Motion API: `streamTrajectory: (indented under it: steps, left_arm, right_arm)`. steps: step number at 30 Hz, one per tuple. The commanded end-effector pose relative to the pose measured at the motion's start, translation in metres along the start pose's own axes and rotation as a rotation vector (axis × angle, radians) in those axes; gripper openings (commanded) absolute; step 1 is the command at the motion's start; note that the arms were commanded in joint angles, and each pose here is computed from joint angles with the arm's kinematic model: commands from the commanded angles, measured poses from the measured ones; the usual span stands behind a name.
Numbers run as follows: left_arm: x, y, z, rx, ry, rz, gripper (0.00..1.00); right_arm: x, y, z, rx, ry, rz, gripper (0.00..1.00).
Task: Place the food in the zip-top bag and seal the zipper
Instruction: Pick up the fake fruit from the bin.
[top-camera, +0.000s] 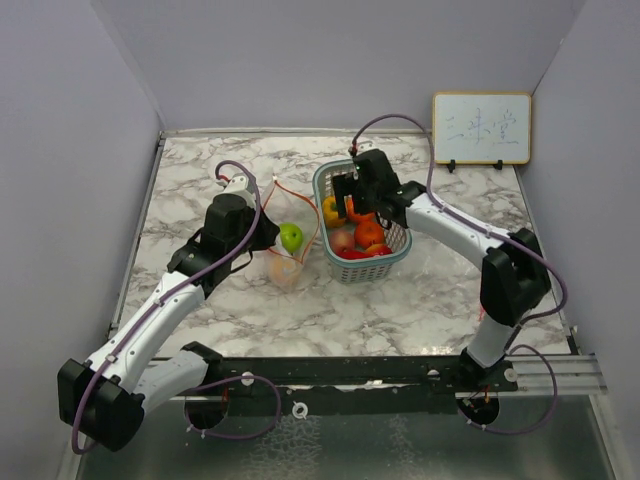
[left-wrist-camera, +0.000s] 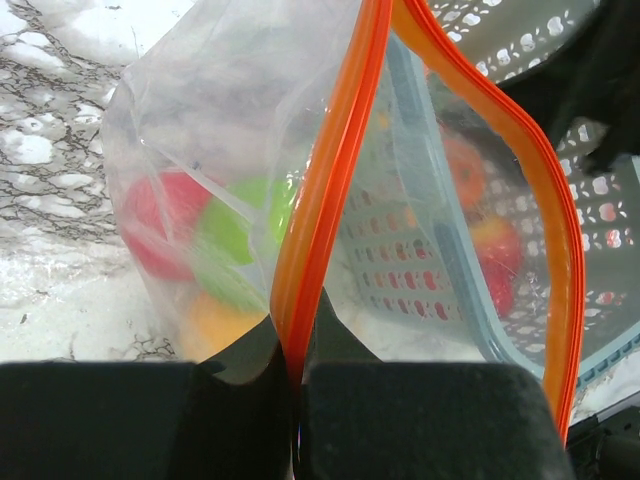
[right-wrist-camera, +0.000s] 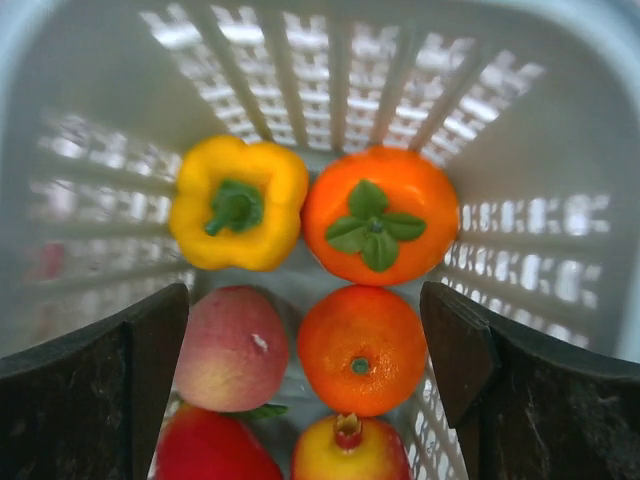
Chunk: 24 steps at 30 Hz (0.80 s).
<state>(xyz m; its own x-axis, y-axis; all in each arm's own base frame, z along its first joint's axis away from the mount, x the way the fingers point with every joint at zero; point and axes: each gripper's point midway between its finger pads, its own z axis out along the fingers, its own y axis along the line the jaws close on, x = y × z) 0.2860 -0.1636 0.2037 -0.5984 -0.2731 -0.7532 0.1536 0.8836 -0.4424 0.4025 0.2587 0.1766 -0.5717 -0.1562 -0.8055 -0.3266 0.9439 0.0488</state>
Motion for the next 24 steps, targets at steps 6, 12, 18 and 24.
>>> streamTrajectory:
  steps: [6, 12, 18, 24]
  left_arm:
    - [0.002, 0.000, -0.002, 0.011, 0.002, -0.005, 0.00]
    - [0.004, 0.004, -0.002, 0.000, 0.005, 0.000, 0.00]
    - [0.006, 0.004, -0.002, -0.001, 0.011, 0.000, 0.00]
    - [0.008, 0.005, 0.000, -0.006, 0.016, 0.000, 0.00]
  right_arm:
    - [0.037, -0.016, 0.060, 0.116, 0.076, -0.147, 1.00]
    - [0.061, -0.028, 0.087, 0.170, 0.061, -0.209, 1.00]
    - [0.078, -0.040, 0.097, 0.235, 0.050, -0.196, 0.90]
    - [0.065, -0.046, 0.080, 0.266, 0.005, -0.145, 0.52]
